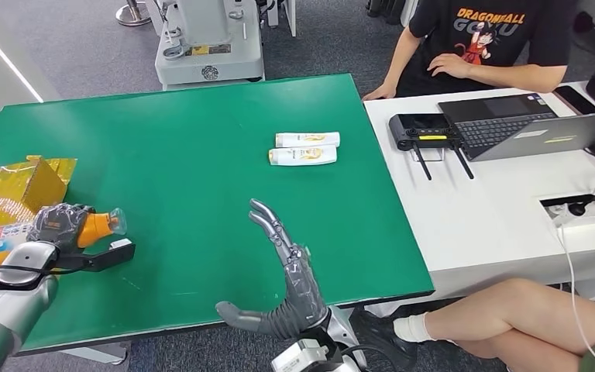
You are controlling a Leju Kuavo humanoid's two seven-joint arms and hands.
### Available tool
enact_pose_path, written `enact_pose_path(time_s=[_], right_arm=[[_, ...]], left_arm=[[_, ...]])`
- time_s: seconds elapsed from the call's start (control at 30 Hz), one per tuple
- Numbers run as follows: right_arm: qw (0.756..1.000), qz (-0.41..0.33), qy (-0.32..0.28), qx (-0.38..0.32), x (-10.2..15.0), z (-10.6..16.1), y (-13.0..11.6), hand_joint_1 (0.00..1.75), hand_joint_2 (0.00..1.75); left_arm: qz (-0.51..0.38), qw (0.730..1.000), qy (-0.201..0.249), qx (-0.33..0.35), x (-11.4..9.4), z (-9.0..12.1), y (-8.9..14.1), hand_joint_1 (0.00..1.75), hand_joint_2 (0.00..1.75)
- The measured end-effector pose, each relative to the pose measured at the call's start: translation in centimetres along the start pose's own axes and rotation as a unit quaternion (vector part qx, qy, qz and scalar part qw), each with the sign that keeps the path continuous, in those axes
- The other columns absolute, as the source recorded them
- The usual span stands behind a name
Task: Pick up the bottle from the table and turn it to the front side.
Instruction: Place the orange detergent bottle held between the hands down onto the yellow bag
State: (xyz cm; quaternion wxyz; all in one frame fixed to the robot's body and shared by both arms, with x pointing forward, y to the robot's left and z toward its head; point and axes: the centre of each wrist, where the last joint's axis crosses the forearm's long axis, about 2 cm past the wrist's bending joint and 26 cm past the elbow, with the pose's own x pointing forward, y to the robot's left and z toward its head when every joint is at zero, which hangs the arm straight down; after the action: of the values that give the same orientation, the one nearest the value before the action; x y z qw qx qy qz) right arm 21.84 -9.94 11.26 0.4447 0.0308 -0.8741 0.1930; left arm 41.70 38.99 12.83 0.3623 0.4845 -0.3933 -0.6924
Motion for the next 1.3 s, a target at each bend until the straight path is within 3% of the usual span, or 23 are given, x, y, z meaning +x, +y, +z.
enact_pose_path(time_s=[0.5,0.83,1.1,1.3], right_arm=[[1.0,0.0,-0.001,0.001,0.0,0.0,0.0,0.0,1.75],[1.0,0.005,0.001,0.004,0.0,0.0,0.0,0.0,1.75],[1.0,0.014,0.002,0.006,0.2,0.1,-0.1,0.0,1.75],[1.0,0.02,0.001,0.001,0.0,0.4,-0.3,0.0,1.75]], left_arm=[[-0.003,1.0,0.001,-0.009,-0.3,0.3,-0.5,1.75,1.75],[0.013,1.0,0.007,-0.008,0.2,1.7,-2.9,1.75,1.75],[0.106,0.989,-0.038,0.091,2.1,2.7,-4.5,1.75,1.75],[0.149,0.978,-0.042,0.139,3.3,2.6,-4.4,1.75,1.75]])
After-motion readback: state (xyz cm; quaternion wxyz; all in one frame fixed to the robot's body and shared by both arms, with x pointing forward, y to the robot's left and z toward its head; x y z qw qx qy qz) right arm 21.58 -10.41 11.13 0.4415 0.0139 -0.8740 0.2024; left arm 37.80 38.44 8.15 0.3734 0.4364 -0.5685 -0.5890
